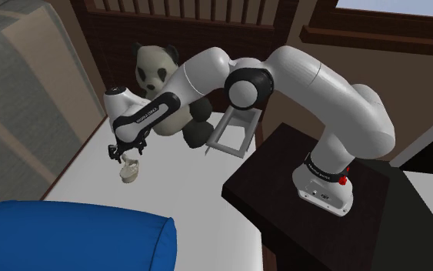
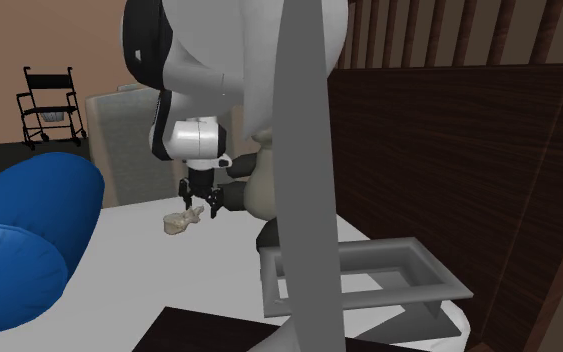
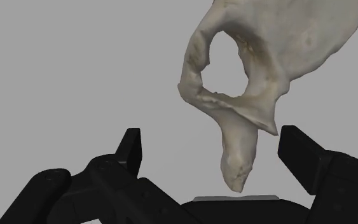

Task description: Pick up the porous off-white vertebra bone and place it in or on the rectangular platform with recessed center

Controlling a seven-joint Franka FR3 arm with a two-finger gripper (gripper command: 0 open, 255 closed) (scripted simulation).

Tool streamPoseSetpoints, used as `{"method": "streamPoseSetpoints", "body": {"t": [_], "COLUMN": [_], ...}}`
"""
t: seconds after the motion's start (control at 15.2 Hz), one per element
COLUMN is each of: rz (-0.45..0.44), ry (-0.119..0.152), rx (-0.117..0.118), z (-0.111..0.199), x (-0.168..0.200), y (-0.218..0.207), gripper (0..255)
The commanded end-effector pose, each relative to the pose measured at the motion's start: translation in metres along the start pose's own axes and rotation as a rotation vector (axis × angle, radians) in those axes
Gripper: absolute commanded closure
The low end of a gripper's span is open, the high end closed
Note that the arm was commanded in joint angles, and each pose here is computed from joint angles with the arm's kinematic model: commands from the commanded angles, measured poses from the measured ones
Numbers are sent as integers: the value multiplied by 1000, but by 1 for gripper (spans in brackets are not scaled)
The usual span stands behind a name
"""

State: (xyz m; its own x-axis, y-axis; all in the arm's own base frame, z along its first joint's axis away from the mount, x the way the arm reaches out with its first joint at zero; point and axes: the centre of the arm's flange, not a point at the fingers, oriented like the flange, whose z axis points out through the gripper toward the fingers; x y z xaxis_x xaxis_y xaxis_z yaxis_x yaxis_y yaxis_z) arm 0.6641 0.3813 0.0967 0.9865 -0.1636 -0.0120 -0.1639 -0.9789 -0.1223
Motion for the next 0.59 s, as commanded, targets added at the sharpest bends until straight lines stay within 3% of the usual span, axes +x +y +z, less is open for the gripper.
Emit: {"method": "streamPoseSetpoints", "body": {"t": [0.0, 0.46, 0.53], "rz": [0, 0, 0], "ry": [0, 0, 0], "rx": [0, 0, 0], "z": [6, 6, 6], "x": [-1, -1, -1], "y": [0, 0, 0], "gripper": [0, 0, 255]}}
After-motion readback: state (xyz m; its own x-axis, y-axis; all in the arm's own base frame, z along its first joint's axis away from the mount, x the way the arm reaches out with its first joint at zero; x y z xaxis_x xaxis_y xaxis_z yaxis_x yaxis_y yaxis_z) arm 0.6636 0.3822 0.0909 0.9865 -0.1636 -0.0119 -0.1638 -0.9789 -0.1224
